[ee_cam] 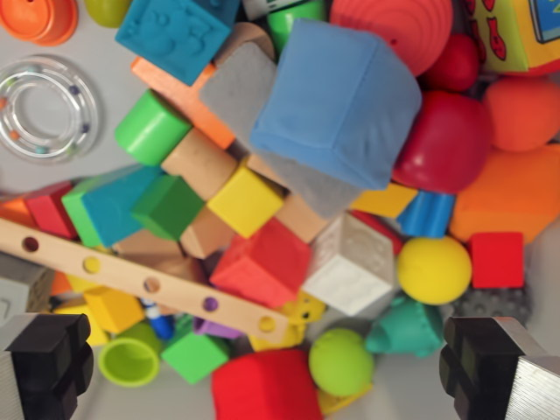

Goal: Pick an object from the bin

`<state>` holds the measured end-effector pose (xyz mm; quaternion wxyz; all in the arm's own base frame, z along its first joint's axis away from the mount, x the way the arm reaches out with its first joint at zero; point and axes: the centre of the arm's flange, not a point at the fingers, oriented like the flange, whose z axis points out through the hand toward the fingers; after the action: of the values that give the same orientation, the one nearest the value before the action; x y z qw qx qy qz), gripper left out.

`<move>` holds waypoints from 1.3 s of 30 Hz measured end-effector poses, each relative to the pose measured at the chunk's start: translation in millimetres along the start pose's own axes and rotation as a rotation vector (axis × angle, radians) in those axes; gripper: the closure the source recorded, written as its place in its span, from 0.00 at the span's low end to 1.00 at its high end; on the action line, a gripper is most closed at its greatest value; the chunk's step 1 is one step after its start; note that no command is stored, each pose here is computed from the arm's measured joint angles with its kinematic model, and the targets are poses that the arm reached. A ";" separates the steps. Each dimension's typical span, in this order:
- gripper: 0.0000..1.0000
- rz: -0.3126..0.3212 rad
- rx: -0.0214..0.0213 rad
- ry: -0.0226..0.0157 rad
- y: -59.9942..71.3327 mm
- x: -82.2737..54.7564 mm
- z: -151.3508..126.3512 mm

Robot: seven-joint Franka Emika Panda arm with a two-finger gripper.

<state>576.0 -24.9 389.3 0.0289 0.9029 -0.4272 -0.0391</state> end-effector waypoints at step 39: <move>0.00 0.369 0.0863 0.0282 9.6 37.2 77.3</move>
<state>584.7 -61.2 311.5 0.0028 0.8101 -0.5863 -0.0022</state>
